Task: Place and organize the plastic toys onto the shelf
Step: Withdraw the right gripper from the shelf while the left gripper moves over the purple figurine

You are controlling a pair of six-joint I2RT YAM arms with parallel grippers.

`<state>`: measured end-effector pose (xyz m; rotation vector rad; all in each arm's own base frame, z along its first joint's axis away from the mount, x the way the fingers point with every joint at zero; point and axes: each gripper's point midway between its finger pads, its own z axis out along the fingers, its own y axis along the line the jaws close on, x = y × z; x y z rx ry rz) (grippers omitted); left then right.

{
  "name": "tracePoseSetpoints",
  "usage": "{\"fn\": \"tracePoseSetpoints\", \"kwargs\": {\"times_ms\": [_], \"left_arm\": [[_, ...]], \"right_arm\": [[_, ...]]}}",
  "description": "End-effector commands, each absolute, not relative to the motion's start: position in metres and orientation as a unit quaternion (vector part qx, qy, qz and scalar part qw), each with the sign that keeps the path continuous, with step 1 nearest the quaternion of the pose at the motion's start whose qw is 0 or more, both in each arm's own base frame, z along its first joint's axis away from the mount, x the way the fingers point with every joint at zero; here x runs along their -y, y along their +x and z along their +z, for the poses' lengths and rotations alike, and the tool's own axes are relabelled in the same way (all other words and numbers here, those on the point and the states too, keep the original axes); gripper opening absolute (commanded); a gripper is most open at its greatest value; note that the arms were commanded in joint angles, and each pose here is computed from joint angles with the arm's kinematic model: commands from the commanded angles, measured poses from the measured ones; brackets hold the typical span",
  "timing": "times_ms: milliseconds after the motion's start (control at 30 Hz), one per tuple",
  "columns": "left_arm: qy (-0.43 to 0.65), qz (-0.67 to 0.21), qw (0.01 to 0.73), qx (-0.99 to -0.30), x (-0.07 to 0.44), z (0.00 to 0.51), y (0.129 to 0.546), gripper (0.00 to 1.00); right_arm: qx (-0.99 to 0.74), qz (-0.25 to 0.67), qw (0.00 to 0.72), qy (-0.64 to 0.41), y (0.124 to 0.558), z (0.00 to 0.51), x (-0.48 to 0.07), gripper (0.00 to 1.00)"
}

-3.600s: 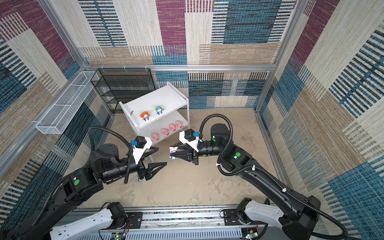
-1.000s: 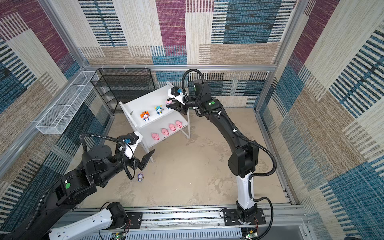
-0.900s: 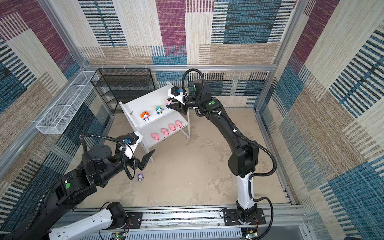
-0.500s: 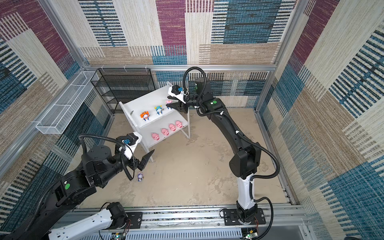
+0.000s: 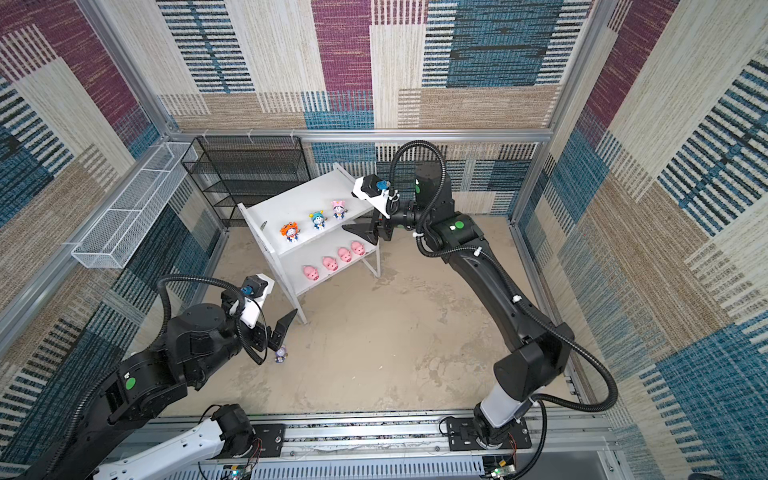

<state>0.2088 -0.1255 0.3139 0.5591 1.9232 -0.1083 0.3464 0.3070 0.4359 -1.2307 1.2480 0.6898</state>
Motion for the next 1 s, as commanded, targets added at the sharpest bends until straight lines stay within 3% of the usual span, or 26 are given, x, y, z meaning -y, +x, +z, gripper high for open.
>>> {"fn": "tracePoseSetpoints", "kwargs": {"times_ms": [0, 233, 533, 633, 967], "left_arm": [[0.149, -0.025, 0.5, -0.853, 0.106, 0.284, 0.212, 0.99], [0.027, -0.029, 0.452, -0.891, 0.088, 0.235, 0.207, 0.99], [-0.11, -0.036, 0.417, -0.901, 0.058, 0.184, 0.193, 0.99], [-0.136, -0.019, 0.382, -0.914, 0.051, 0.166, 0.191, 0.99], [-0.177, -0.087, 0.271, -0.942, 0.065, 0.109, 0.211, 0.96]], "right_arm": [[-0.564, 0.3, 0.606, -0.473, 0.338, 0.434, -0.292, 1.0], [-0.576, 0.279, 0.626, -0.445, 0.288, 0.387, -0.256, 1.0], [-0.616, 0.32, 0.572, -0.438, 0.251, 0.313, -0.245, 1.0], [-0.621, 0.346, 0.557, -0.43, 0.241, 0.298, -0.247, 1.0], [-0.656, 0.376, 0.492, -0.432, 0.219, 0.255, -0.273, 0.97]]}}
